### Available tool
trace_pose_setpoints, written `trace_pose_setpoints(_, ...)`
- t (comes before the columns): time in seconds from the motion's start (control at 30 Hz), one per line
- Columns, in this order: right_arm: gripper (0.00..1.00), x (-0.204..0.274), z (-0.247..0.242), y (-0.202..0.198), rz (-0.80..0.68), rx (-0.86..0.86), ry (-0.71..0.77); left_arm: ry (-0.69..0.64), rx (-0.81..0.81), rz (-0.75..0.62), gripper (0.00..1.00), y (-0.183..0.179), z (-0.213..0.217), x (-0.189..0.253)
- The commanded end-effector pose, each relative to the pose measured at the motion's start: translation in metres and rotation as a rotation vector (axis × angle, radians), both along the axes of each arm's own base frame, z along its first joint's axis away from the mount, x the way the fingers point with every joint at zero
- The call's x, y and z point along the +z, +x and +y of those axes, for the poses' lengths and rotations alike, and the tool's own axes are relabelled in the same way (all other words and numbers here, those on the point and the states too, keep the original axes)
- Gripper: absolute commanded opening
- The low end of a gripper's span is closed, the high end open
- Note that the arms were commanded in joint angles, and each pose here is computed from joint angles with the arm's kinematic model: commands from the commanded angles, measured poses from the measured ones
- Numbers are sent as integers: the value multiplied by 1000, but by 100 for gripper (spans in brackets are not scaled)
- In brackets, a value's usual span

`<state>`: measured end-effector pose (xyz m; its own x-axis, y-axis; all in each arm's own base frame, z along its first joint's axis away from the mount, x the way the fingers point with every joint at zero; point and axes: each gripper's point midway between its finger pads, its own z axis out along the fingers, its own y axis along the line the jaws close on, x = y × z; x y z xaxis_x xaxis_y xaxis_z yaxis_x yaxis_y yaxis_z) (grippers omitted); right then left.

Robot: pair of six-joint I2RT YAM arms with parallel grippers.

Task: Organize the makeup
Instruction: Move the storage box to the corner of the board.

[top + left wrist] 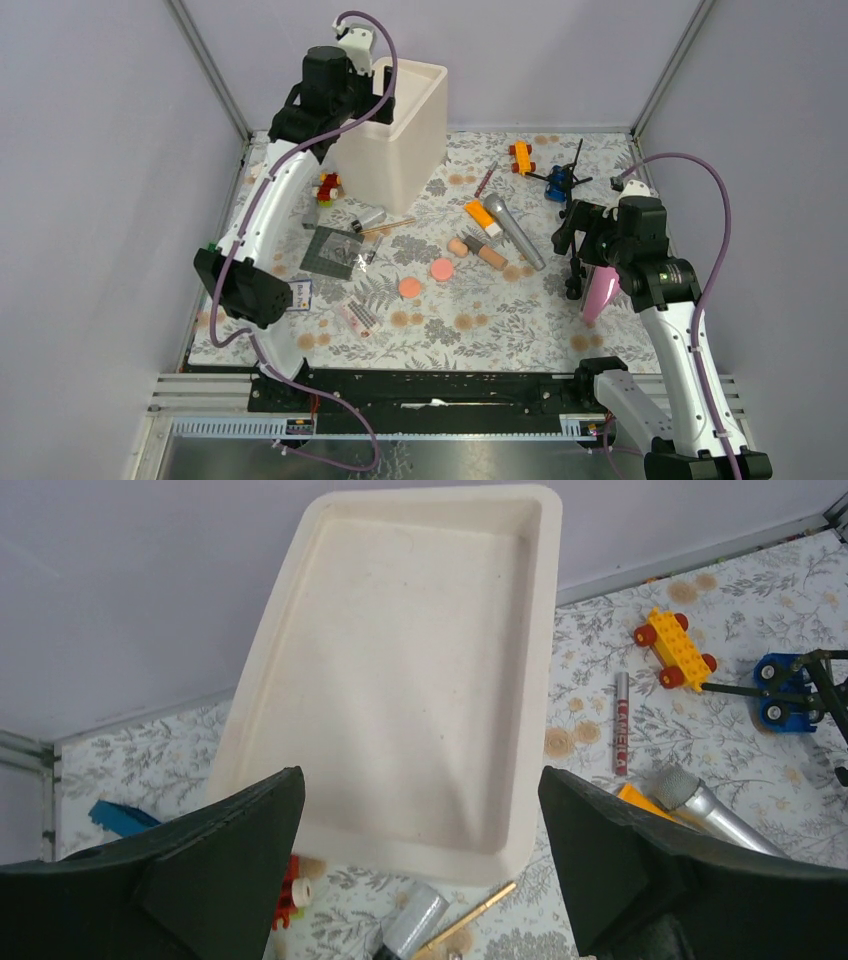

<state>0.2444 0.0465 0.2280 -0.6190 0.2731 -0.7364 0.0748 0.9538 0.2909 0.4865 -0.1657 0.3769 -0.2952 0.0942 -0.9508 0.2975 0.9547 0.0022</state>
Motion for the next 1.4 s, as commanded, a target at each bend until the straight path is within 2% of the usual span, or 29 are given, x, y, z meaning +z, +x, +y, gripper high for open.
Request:
trace_pose_setpoints(0.0, 99, 6, 1, 3, -23, 14, -5, 32, -67, -115, 99, 17, -12, 31)
trace_pose_setpoints(0.33, 99, 5, 0, 3, -25, 13, -7, 54, -94, -86, 99, 49, -24, 5)
trace_pose_setpoints(0.63, 99, 3, 0, 3, -20, 9, -10, 30, -78, -20, 99, 64, -12, -21)
trace_pose_setpoints(0.87, 99, 1, -1, 2, -20, 4, -12, 34, -79, 72, 98, 71, -13, -64)
trace_pose_setpoints(1.37, 99, 2, -1, 2, -24, 7, -10, 26, -111, 147, 82, 73, -23, -99)
